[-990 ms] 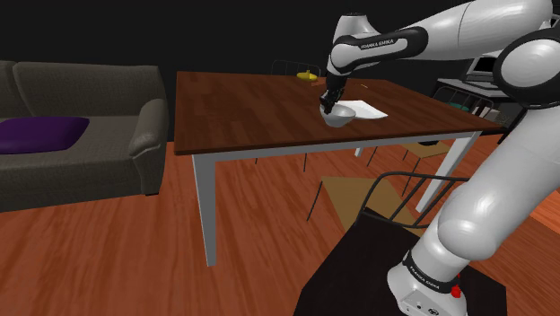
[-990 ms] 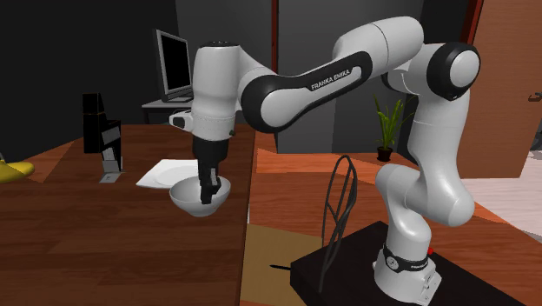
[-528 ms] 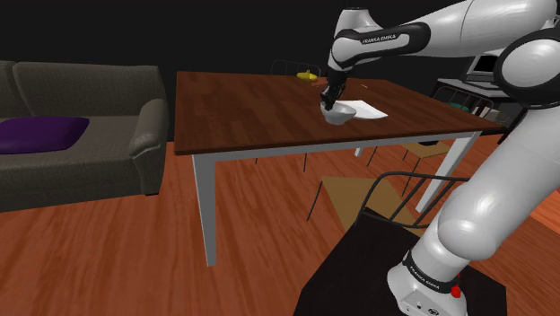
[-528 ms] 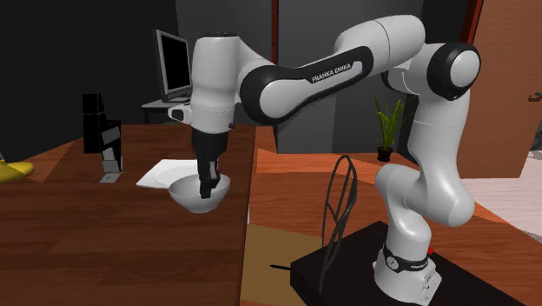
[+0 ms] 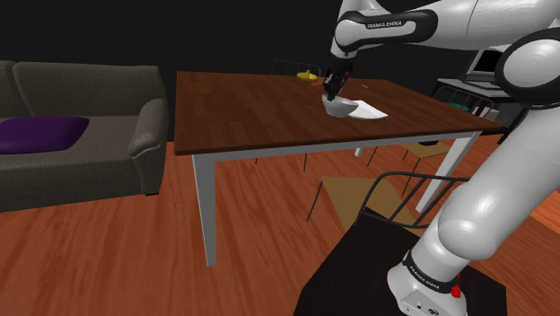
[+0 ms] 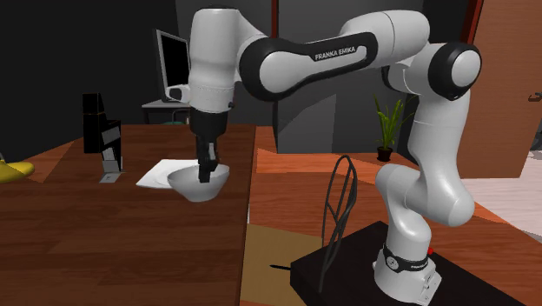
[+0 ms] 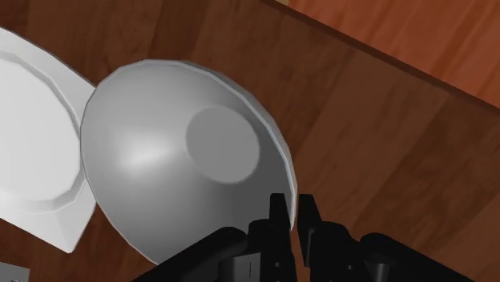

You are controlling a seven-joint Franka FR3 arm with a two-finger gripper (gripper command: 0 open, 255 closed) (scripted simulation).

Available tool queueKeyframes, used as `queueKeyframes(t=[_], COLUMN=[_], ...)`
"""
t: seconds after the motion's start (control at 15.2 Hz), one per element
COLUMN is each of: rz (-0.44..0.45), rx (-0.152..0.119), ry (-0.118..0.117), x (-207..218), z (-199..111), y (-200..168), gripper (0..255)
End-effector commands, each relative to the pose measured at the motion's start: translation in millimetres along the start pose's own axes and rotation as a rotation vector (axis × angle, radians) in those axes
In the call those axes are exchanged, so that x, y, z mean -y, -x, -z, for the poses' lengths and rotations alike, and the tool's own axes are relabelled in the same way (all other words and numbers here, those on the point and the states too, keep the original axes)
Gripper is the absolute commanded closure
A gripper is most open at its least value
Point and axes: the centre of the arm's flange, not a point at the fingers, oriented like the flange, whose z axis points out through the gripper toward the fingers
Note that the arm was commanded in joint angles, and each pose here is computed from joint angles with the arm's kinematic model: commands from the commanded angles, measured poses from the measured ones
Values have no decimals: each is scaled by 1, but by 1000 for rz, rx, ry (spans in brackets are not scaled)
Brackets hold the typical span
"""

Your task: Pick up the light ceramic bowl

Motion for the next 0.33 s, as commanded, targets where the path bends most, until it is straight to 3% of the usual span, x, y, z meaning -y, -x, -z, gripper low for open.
queueKeyframes(t=[0.0, 0.26], rz=[0, 0], rx=[0, 0], ry=[0, 0], x=[-3, -5], z=[11, 22], y=[-2, -3], gripper=[255, 255])
